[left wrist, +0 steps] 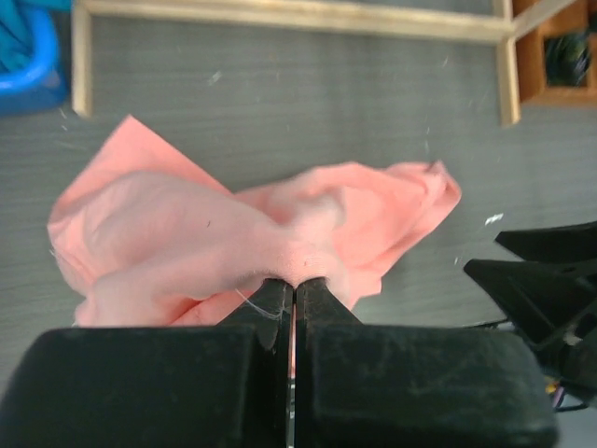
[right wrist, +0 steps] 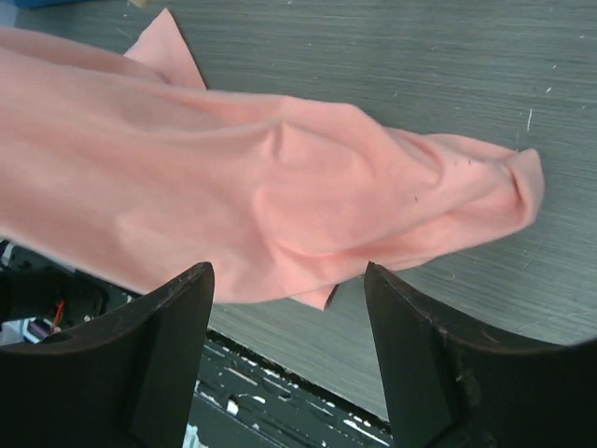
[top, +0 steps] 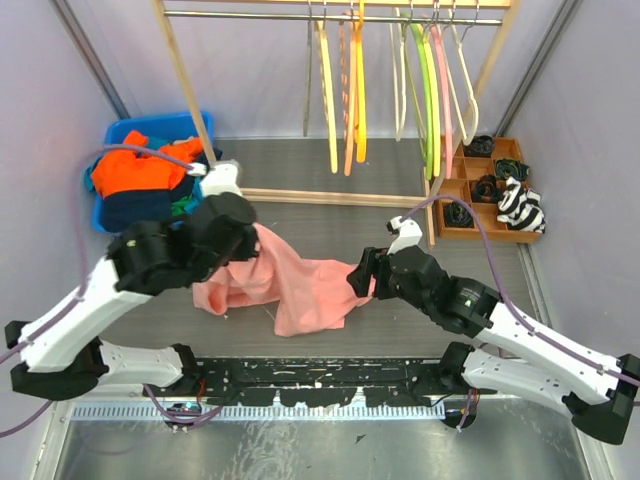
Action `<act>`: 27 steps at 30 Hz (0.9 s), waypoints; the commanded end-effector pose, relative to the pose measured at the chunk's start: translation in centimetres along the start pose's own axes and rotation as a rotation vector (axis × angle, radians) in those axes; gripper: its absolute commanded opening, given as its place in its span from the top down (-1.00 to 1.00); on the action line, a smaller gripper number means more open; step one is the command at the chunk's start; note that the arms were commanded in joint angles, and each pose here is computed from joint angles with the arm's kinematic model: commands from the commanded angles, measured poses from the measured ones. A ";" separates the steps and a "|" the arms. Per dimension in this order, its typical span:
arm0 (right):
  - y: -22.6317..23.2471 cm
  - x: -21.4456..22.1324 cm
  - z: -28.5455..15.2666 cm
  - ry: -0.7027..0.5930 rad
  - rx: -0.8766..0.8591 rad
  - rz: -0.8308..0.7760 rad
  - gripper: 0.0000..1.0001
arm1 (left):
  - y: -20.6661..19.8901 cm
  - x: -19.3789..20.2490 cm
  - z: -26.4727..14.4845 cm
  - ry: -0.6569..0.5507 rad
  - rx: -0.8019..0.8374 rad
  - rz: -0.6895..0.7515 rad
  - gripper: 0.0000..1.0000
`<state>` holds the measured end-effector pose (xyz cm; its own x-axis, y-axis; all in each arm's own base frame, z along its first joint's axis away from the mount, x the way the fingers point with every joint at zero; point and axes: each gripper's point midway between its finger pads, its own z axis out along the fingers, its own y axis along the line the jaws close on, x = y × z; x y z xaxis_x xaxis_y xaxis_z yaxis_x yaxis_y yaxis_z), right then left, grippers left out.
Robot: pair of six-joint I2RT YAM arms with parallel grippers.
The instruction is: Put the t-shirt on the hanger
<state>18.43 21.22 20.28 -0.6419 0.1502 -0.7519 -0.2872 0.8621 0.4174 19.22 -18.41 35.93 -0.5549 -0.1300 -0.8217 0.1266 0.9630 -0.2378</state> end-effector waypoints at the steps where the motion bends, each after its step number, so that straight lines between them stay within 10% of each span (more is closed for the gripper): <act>1: 1.7 -1.1 -1.9 -0.043 -0.118 0.057 -0.43 | -4.1 2.7 2.7 0.069 0.110 -0.034 1.00; 27: -1.0 -1.8 -7.5 -0.188 -0.182 0.183 -0.22 | -20.7 14.5 17.1 0.299 0.337 0.088 1.00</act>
<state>14.03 17.83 23.80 -0.5966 0.3462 -0.7240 -0.3509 0.6988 0.6233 22.42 -40.41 19.09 -0.7633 0.0882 -0.6400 0.3494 0.8897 -0.2940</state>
